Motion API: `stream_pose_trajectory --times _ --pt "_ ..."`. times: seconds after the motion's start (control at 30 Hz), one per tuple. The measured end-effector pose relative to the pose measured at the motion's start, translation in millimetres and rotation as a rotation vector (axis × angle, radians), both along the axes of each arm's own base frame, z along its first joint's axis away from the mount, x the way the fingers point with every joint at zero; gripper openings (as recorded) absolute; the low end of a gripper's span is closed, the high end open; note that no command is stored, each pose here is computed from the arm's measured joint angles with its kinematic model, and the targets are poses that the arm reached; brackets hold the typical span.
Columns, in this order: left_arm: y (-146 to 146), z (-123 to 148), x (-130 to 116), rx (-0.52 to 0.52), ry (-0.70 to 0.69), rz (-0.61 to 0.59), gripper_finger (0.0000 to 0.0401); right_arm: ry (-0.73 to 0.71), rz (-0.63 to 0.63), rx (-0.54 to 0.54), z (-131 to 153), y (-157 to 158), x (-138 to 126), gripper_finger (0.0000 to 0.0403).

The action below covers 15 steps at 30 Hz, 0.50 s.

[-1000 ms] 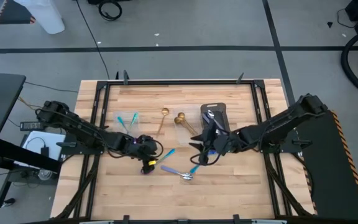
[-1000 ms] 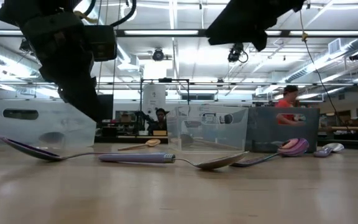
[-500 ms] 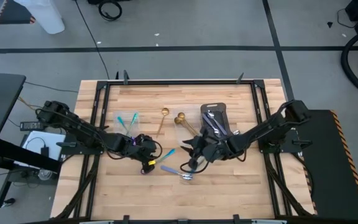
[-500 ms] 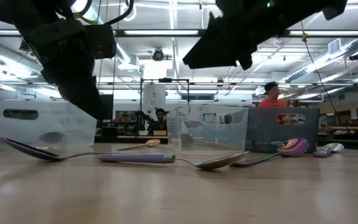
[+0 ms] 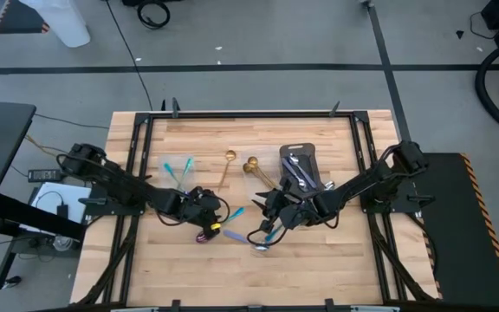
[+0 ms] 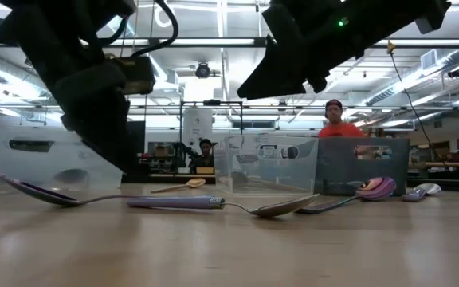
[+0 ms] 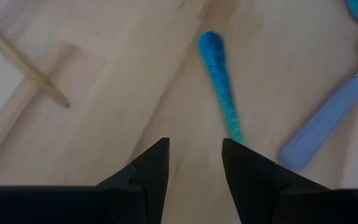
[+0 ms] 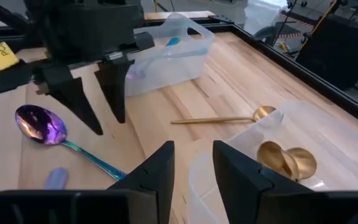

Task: Sort silverware by color (type)
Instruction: Put the blue spoon into the left transparent bin

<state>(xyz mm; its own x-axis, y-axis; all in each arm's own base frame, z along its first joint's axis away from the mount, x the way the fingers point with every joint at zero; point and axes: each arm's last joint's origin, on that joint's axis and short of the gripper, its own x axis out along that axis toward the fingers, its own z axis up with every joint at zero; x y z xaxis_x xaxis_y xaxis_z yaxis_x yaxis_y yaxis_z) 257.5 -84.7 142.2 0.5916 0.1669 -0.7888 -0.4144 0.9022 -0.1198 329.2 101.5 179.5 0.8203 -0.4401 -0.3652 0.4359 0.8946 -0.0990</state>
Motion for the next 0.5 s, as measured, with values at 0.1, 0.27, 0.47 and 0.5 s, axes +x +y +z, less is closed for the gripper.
stream_pose_trajectory --times 0.1,0.27,0.47,0.5 --pt "-2 -5 5 0.008 -0.016 0.004 0.0156 0.003 -0.003 -0.004 0 0 0 0.012" --pt "-2 -9 7 0.02 -0.009 -0.018 0.0156 0.01 -0.01 -0.011 -1 0 -1 0.012" --pt "-3 4 8 0.039 0.029 -0.04 0.0156 0.011 -0.011 -0.014 -1 0 -1 0.012" --pt "-3 5 8 0.047 0.055 -0.041 0.0156 0.011 -0.011 -0.014 -1 0 -1 0.012"
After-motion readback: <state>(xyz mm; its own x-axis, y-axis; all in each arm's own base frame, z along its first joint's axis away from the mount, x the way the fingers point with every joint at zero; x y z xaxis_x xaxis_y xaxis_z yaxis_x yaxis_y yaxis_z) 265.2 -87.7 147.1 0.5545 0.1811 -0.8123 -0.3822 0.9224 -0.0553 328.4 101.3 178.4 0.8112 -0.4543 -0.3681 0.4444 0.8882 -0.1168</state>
